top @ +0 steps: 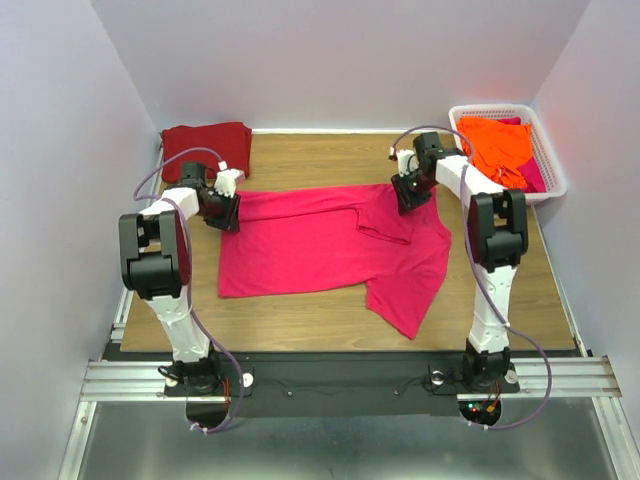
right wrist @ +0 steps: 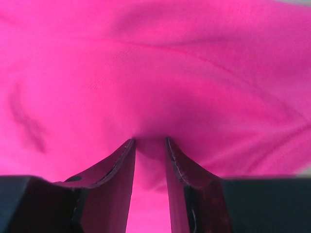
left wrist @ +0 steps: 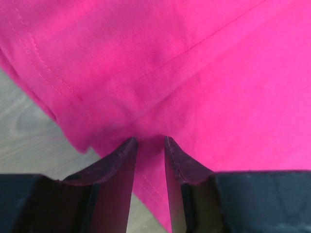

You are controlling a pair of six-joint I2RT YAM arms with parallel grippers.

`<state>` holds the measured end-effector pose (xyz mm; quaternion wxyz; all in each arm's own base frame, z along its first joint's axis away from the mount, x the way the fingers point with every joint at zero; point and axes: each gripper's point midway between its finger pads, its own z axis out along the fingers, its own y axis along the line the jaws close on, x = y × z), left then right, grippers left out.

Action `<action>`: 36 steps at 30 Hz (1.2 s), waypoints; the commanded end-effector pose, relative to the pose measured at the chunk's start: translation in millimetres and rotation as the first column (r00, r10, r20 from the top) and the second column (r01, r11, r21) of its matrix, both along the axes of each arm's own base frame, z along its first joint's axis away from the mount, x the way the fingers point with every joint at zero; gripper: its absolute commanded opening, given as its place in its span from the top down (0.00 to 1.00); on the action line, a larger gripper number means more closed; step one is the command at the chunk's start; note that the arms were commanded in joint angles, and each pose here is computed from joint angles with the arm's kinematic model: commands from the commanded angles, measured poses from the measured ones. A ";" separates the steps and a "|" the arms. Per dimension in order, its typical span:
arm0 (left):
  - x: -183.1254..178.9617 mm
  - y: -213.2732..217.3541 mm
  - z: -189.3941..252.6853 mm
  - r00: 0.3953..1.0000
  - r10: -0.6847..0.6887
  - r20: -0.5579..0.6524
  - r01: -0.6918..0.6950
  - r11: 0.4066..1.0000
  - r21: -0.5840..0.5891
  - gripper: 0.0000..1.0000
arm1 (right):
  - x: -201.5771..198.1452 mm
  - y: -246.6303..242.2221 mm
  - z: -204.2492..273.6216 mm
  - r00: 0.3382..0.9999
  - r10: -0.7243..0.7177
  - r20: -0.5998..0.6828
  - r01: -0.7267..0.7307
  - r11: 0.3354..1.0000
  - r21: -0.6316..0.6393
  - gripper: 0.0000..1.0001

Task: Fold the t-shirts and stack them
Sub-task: Fold the tshirt

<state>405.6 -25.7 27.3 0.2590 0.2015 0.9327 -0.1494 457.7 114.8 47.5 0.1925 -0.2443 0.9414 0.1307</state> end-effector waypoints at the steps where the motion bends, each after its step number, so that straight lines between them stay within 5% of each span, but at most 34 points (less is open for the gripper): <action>1: 23.8 13.9 -9.4 0.998 0.066 -0.001 -0.066 0.997 0.032 0.60 | 29.9 -9.5 -12.8 0.997 -0.067 0.049 0.069 0.997 -0.043 0.64; 10: 64.7 19.6 12.6 0.998 0.049 0.035 -0.049 0.999 0.006 0.61 | 70.2 -13.2 12.6 0.983 -0.076 0.167 0.087 0.994 -0.062 0.59; 13: 58.5 10.7 48.5 0.995 -0.025 0.092 0.026 1.000 -0.017 0.57 | 60.6 -13.1 63.6 0.968 -0.020 0.250 0.034 0.998 -0.051 0.42; 19: -0.7 -4.0 92.2 0.967 -0.214 0.138 0.217 0.976 -0.007 0.50 | -24.7 -8.5 115.8 0.954 0.164 0.251 -0.162 0.986 -0.030 0.29; 29: -104.6 -1.3 71.9 0.901 -0.429 0.058 0.423 0.901 0.092 0.49 | -181.5 -16.1 54.9 0.927 0.371 -0.051 -0.373 0.927 -0.040 0.44; 36: -148.9 5.1 35.3 0.889 -0.459 0.000 0.450 0.872 0.190 0.48 | -198.9 -15.0 25.1 0.919 0.393 -0.033 -0.394 0.911 -0.121 0.44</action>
